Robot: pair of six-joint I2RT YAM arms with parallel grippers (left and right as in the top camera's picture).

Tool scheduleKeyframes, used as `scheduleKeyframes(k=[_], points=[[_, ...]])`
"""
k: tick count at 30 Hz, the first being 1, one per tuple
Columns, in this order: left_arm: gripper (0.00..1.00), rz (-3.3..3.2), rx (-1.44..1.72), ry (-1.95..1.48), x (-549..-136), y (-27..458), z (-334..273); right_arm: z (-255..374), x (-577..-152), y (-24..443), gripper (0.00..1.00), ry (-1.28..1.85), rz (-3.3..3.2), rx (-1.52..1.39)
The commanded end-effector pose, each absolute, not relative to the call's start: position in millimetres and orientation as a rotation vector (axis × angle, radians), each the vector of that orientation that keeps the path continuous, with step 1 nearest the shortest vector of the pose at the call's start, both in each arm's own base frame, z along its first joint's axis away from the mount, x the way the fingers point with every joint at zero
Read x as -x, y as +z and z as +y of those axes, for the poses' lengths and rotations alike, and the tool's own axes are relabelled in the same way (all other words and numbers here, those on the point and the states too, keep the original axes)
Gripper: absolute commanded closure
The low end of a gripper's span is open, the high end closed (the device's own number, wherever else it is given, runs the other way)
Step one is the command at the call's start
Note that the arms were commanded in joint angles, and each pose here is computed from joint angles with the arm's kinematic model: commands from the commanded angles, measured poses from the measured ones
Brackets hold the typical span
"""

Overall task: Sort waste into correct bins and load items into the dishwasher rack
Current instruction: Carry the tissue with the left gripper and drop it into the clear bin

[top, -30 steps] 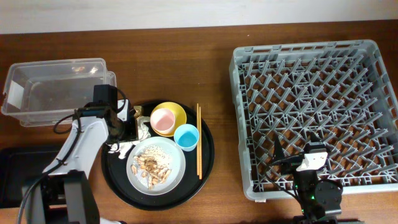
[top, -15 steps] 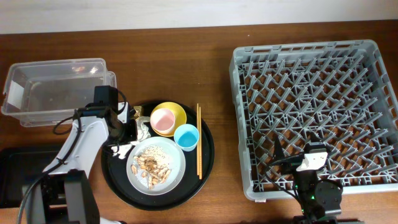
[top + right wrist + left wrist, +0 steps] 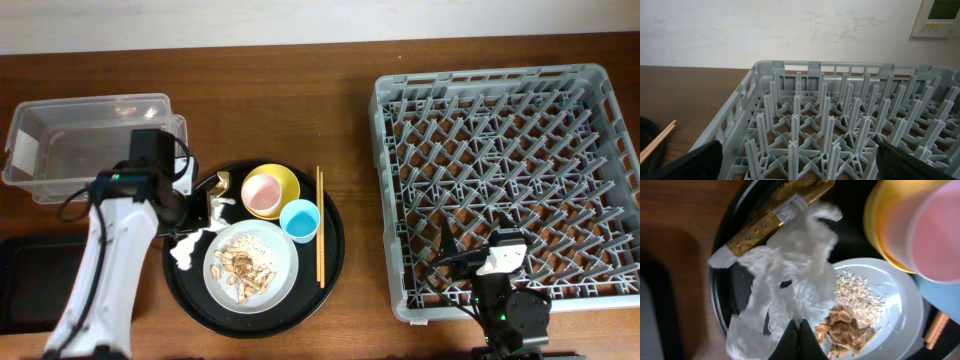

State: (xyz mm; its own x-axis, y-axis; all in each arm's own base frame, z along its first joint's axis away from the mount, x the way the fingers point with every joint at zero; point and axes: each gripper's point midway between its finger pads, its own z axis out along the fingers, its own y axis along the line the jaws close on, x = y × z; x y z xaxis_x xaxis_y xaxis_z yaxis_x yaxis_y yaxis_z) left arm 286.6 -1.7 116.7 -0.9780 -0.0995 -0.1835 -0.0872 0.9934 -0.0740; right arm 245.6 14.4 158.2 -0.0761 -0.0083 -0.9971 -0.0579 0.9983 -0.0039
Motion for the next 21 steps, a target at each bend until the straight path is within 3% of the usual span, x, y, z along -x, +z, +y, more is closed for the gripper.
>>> scheduleKeyframes(k=[1, 21], points=[[0.99, 2.854, 0.140, -0.087, -285.6, 145.9, 0.6, 14.0, -245.7, 154.6, 0.02, 0.041, 1.653, 0.044], [0.99, 2.233, 0.205, -0.130, -291.1, 284.6, 1.8, 14.1, -245.7, 154.7, 0.01, 0.041, 1.653, 0.044]])
